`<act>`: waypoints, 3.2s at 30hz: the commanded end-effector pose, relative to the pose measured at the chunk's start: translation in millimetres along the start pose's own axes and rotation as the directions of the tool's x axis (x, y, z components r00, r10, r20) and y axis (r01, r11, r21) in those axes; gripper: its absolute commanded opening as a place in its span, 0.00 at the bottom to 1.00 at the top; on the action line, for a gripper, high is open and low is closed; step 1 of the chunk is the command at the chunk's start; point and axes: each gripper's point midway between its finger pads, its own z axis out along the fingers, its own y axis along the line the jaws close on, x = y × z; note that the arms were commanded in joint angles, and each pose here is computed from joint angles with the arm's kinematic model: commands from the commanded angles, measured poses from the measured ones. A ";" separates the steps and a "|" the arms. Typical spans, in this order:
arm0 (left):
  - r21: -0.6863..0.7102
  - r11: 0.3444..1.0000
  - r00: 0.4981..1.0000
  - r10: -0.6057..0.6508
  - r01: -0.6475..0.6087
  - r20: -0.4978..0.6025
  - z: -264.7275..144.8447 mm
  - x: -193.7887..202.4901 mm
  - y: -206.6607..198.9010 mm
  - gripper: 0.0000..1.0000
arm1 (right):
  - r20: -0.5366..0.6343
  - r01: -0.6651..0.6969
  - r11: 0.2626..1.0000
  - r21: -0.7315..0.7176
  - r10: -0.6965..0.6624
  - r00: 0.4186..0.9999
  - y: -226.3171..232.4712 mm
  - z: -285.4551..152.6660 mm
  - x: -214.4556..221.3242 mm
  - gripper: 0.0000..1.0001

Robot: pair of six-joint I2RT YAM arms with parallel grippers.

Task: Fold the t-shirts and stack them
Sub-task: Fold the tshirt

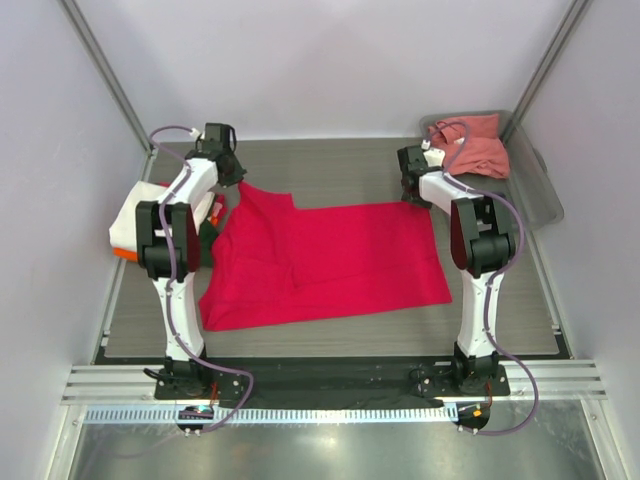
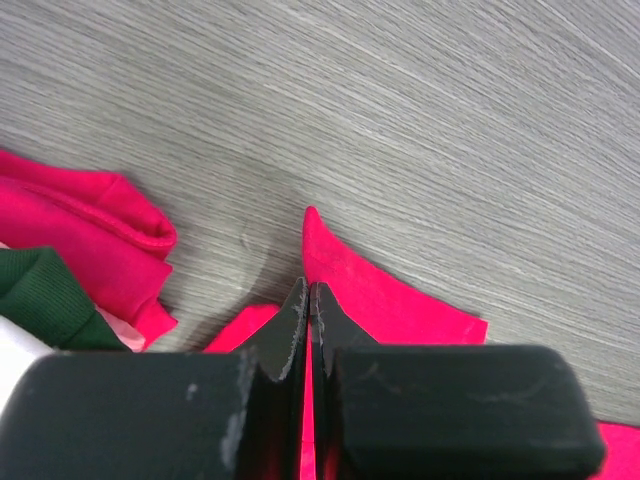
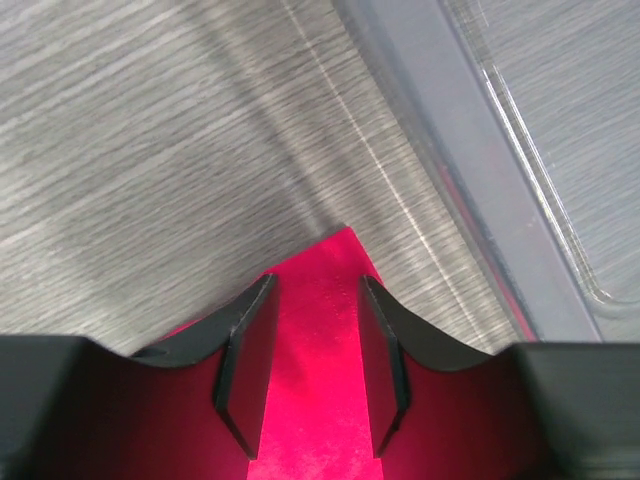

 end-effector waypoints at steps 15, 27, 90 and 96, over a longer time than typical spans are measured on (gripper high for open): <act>0.013 1.000 0.999 -0.018 0.018 0.031 -6.6 -18.3 8.0 0.00 | -0.120 -0.072 0.994 -0.079 0.062 0.991 10.4 1.7 68.6 0.08; 0.180 0.984 1.000 0.008 -0.011 0.016 -15.0 -9.4 -32.7 0.00 | 0.025 -0.014 0.999 -0.031 0.015 1.000 -6.5 -34.8 3.6 0.01; -0.045 0.974 0.947 0.227 -0.223 0.225 -241.7 125.4 41.3 0.00 | 0.046 0.010 0.981 -0.192 -0.002 0.999 -36.2 -132.2 8.8 0.01; -0.087 0.968 0.950 0.250 -0.237 0.187 -258.8 152.4 61.6 0.00 | 0.054 0.009 0.987 -0.160 0.000 0.999 -48.0 -132.9 15.9 0.01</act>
